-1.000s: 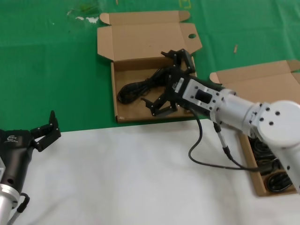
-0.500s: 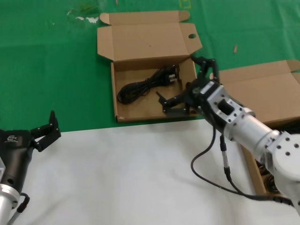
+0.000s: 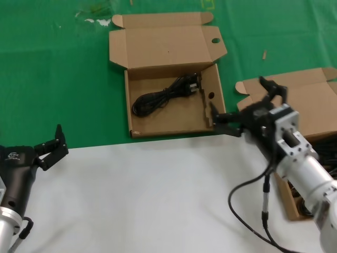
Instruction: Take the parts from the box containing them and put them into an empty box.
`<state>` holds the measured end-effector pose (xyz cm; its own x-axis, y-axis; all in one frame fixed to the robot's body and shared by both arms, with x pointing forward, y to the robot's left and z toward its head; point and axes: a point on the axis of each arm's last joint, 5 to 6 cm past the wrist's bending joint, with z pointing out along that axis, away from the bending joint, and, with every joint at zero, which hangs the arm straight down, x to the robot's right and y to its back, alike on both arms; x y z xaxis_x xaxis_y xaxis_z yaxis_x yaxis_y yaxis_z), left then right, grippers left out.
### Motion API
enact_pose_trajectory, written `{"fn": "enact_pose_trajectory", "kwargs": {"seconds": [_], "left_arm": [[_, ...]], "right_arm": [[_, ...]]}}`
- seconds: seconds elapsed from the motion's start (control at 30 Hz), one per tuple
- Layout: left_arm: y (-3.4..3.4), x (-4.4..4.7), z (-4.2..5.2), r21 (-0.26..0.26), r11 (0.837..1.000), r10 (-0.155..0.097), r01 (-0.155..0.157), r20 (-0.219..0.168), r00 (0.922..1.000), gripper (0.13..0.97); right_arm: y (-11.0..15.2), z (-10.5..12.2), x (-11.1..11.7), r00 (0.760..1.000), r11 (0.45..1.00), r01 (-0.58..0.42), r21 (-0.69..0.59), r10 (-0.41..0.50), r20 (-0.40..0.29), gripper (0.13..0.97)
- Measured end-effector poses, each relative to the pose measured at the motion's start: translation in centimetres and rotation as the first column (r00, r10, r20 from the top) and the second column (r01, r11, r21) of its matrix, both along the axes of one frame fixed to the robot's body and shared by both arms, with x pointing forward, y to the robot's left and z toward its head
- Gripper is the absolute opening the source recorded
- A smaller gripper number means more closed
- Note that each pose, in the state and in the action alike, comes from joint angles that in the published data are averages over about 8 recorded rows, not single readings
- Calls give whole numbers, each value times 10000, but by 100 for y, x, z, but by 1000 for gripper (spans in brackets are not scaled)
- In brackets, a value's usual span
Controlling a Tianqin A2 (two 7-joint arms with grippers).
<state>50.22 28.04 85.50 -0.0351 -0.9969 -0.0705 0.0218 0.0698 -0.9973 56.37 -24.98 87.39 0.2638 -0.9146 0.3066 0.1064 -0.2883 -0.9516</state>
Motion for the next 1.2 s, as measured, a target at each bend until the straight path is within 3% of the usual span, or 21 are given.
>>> {"fn": "enact_pose_trajectory", "kwargs": {"seconds": [0.47, 1.2], "left_arm": [[0, 0, 0, 1, 10000, 0, 0, 0, 10000, 966], [0, 0, 0, 1, 10000, 0, 0, 0, 10000, 966]], "right_arm": [[-240, -155, -439, 9809, 9631, 1938, 1868, -1875, -509, 966], [-253, -162, -464, 9788, 9591, 2044, 1957, -1975, -545, 966]]}}
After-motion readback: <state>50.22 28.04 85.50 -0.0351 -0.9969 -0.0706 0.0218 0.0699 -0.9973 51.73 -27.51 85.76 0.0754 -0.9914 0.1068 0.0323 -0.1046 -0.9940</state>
